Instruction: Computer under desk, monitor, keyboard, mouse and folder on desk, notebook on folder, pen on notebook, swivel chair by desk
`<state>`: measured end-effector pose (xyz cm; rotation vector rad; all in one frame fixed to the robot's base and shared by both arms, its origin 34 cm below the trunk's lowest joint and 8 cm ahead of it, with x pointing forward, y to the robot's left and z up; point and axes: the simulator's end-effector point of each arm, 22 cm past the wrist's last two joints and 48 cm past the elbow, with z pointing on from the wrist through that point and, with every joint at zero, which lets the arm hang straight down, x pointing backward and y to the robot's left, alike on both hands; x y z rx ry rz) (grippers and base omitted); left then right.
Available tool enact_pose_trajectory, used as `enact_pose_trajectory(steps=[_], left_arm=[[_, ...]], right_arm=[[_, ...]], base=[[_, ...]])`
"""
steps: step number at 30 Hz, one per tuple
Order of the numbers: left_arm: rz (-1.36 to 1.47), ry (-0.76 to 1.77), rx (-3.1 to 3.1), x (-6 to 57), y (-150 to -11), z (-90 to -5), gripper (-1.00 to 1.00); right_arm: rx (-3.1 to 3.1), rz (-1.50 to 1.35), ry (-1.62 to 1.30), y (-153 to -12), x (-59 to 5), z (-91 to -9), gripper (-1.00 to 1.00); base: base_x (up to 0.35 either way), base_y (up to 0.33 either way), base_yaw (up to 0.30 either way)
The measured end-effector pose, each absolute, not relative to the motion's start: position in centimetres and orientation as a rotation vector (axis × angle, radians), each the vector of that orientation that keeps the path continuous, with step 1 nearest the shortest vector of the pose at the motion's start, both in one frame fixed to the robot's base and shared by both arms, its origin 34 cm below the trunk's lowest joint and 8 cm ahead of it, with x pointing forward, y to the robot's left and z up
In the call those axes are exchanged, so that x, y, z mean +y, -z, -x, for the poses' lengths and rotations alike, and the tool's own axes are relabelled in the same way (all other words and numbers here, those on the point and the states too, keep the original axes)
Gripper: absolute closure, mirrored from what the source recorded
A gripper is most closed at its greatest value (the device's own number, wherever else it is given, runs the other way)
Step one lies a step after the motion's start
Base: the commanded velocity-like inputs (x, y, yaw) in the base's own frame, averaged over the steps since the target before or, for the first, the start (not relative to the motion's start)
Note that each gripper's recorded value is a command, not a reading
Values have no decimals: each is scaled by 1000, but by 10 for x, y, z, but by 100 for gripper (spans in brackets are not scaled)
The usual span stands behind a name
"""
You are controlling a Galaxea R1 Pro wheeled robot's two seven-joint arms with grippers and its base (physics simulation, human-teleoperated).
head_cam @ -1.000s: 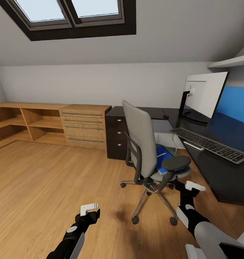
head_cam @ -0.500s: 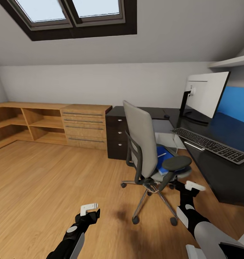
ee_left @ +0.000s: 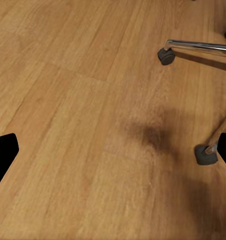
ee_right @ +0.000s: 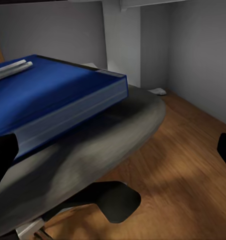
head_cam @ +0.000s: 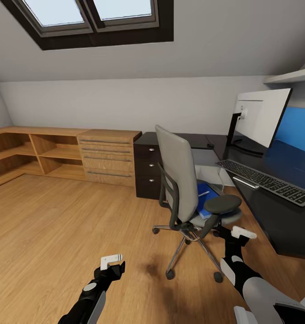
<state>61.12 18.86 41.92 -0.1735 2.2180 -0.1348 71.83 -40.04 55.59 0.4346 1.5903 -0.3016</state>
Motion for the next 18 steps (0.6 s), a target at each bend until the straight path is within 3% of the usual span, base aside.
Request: enact_pose_trajectory(steps=[10,18], left_arm=[[172,136,2221,188,-417,-611,-100],[172,136,2225,188,-416,-610,-100]], right_arm=[[1594,-435,303,-554,-400,-718,-100],[1596,-437,304,-551,-401,-718,-100]], base=[[0,0,15],[0,0,118]])
